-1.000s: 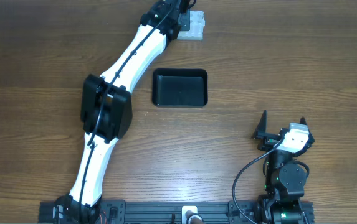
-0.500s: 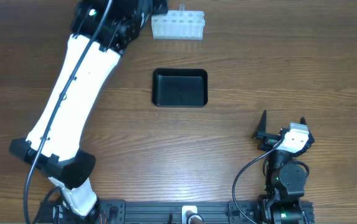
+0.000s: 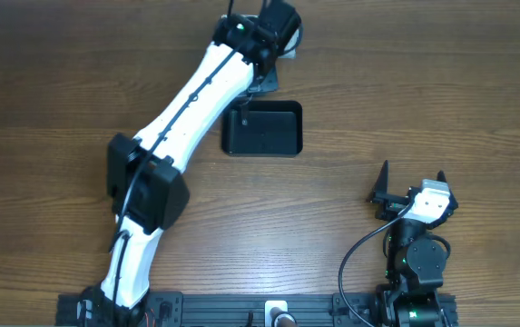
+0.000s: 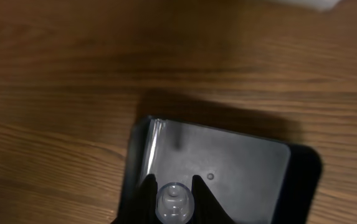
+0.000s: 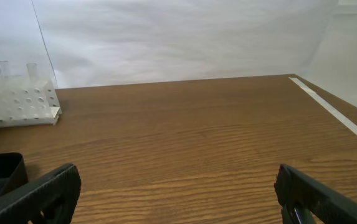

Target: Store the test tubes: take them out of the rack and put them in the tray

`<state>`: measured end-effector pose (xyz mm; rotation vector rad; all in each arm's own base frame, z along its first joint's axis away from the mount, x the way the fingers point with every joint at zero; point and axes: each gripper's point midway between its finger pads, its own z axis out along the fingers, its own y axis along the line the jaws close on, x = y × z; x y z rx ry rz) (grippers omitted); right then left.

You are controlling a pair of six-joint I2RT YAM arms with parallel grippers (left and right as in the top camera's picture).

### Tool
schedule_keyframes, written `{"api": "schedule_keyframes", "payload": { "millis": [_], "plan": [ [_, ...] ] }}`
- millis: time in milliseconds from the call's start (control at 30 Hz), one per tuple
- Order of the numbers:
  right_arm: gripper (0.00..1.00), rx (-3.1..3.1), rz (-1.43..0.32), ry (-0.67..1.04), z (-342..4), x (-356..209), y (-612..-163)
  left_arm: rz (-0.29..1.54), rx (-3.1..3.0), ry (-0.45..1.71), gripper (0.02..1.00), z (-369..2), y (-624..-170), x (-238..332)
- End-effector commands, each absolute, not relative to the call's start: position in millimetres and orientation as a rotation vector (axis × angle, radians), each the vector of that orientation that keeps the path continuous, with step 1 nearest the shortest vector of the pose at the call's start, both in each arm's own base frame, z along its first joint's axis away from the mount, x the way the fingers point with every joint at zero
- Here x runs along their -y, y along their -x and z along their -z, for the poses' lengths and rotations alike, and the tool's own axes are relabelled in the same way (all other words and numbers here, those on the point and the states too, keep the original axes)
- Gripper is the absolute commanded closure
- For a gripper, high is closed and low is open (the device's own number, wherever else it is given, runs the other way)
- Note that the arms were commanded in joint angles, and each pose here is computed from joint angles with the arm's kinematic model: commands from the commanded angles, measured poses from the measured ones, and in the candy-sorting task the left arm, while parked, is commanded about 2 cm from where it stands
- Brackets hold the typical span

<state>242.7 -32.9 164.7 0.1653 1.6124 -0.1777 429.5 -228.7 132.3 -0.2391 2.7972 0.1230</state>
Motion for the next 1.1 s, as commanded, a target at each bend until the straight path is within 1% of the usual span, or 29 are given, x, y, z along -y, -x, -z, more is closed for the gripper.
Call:
{"api": "schedule_keyframes", "payload": {
  "millis": [33,433,567,633,700,733,767,867,967,1033,1100],
  "plan": [
    [0.007,-1.609,0.179,-0.172,-163.9,34.0,-242.3,-0.129,-2.830,0.272,0.956,-113.5,-431.1,230.6],
    [0.007,-1.609,0.179,-0.172,-163.8,34.0,-242.3,-0.196,-2.901,0.249,0.952,-75.2,-428.8,230.1],
    [0.007,-1.609,0.179,-0.172,-163.9,34.0,-242.3,-0.209,-2.971,0.259,0.923,-60.8,-420.2,226.4],
    [0.009,-1.609,0.179,-0.172,-163.9,34.0,-242.3,-0.207,-2.996,0.263,0.866,-57.0,-416.4,226.0],
    [0.007,-1.609,0.179,-0.172,-163.8,34.0,-242.3,-0.203,-2.996,0.262,0.779,-57.7,-416.2,226.4],
    [0.007,-1.609,0.179,-0.172,-163.8,34.0,-242.3,-0.199,-2.985,0.262,0.737,-62.4,-417.2,226.0],
    [0.009,-1.609,0.179,-0.172,-163.8,34.0,-242.3,-0.196,-2.970,0.263,0.673,-67.4,-418.7,225.5],
    [0.009,-1.609,0.179,-0.172,-163.8,34.0,-242.3,-0.178,-2.869,0.272,0.498,-100.9,-428.7,220.9],
    [0.007,-1.609,0.179,-0.172,-163.9,34.0,-242.3,-0.161,-2.711,0.295,0.378,-158.7,-437.7,208.9],
    [0.009,-1.609,0.179,-0.172,-163.8,34.0,-242.3,-0.137,-2.587,0.295,0.343,-205.6,-441.5,198.8],
    [0.007,-1.609,0.179,-0.172,-163.8,34.0,-242.3,-0.093,-2.435,0.225,0.316,-259.5,-446.8,191.7]
  ]
}}
